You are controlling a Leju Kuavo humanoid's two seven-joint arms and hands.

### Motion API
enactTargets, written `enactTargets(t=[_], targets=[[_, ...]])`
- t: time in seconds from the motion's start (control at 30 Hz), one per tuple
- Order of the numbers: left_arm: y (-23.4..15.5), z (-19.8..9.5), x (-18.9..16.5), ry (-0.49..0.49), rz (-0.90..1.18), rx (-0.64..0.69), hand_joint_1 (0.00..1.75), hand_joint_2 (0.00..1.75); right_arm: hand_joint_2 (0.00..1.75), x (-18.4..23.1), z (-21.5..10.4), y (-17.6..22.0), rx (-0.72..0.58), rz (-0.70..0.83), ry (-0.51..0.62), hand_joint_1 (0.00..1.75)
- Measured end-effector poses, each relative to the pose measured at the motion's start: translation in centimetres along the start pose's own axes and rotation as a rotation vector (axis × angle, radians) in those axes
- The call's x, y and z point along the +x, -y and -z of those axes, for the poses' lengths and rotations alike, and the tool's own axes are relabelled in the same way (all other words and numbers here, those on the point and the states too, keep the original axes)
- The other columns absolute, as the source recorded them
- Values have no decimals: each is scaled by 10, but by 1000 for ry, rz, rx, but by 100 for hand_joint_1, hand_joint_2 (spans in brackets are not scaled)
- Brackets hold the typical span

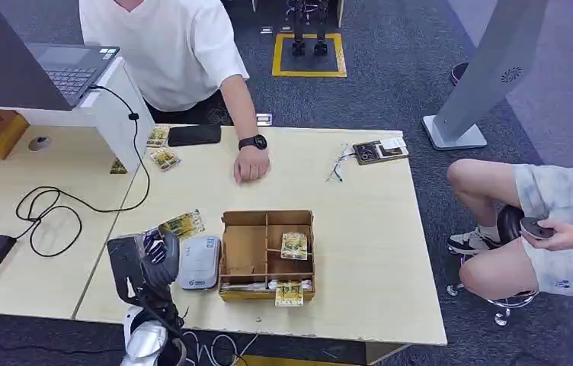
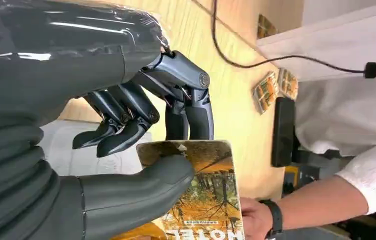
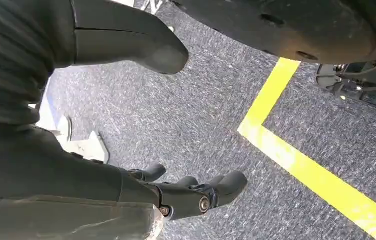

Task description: Pass the card to the sensor for recognition and then transmit it.

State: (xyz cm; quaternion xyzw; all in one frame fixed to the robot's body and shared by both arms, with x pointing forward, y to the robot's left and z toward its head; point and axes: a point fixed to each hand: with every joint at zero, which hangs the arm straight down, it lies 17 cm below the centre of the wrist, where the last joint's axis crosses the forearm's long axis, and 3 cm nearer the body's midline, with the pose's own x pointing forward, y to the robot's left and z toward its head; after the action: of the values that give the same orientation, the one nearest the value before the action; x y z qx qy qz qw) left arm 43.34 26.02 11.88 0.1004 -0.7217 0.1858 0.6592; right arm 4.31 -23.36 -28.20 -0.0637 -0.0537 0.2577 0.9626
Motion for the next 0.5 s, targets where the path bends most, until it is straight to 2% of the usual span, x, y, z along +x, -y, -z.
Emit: enactTargets(t=[0.1, 0.27, 0.5], targets=[[0, -1, -7, -30, -28, -8, 175, 175, 175, 0, 0, 0, 0, 2, 1, 0], [-15, -1, -12, 17, 125, 48, 175, 175, 175, -1, 0, -1, 2, 21, -1, 0], [-18, -4, -38, -15, 242, 19, 175, 175, 175, -1, 0, -1, 2, 24, -2, 0]])
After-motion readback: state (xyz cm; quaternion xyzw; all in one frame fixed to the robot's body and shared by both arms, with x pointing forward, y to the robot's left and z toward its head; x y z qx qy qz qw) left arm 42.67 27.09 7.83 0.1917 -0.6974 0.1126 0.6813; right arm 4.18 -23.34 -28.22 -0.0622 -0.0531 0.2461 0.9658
